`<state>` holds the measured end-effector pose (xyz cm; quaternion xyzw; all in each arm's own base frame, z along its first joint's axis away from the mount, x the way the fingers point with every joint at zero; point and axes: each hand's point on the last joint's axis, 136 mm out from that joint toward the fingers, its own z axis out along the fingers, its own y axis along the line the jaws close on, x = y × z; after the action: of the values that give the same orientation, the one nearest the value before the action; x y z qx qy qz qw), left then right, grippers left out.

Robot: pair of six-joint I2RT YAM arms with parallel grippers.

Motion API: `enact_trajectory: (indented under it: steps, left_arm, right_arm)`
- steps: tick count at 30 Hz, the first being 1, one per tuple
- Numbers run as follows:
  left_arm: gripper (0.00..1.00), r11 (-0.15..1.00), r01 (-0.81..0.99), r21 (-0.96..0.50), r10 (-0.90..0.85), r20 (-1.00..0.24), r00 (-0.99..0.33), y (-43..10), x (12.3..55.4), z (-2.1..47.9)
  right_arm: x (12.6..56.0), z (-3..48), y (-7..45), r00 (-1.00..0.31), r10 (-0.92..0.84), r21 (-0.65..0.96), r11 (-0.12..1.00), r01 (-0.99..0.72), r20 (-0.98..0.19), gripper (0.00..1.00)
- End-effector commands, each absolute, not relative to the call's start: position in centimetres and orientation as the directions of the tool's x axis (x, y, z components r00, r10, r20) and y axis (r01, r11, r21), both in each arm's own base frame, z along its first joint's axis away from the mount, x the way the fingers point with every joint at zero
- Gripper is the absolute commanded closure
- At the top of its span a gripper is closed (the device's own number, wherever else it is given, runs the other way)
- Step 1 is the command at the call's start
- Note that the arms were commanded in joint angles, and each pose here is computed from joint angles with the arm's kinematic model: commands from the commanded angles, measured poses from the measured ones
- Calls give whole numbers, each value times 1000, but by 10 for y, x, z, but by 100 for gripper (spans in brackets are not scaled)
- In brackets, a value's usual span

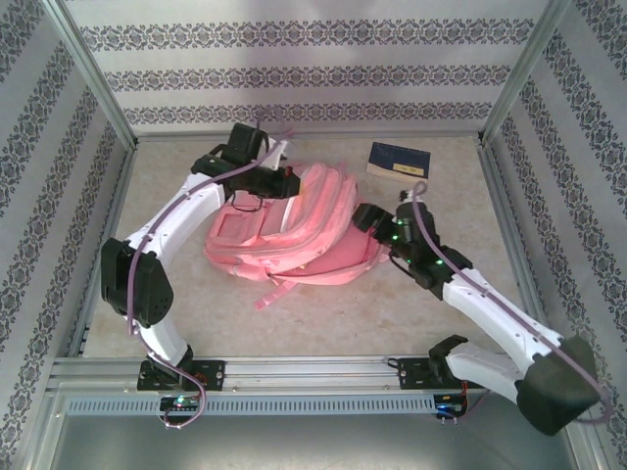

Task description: Pack the student bag

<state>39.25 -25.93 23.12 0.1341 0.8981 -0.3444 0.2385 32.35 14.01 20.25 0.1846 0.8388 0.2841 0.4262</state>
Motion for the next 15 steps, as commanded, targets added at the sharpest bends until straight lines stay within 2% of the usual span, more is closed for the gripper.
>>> enact_trajectory:
  steps: [1,5,8,11,12,15]
  left_arm:
    - [100,823,376,-426,159,-463,-872,-252,389,184]
    - [100,877,356,-323,203,-421,-884,-244,386,159]
    - [100,920,332,-210,228,-403,-886,-226,389,150]
    - [100,954,300,-23,269,-379,-885,-195,397,146]
    - [100,958,286,34,277,-372,-886,-184,400,145]
    - [100,968,246,59,250,-365,-897,-167,406,143]
  right_arm:
    - [340,193,87,-518,555,530,821,214,-651,14]
    - [388,199,69,-522,609,558,783,275,-597,17]
    - [432,202,60,-517,623,557,775,300,-587,25]
    - [476,192,45,-511,646,554,758,344,-567,42]
    - [492,185,39,-520,658,553,748,367,-545,50]
    - [531,160,29,-573,673,552,729,406,-468,69]
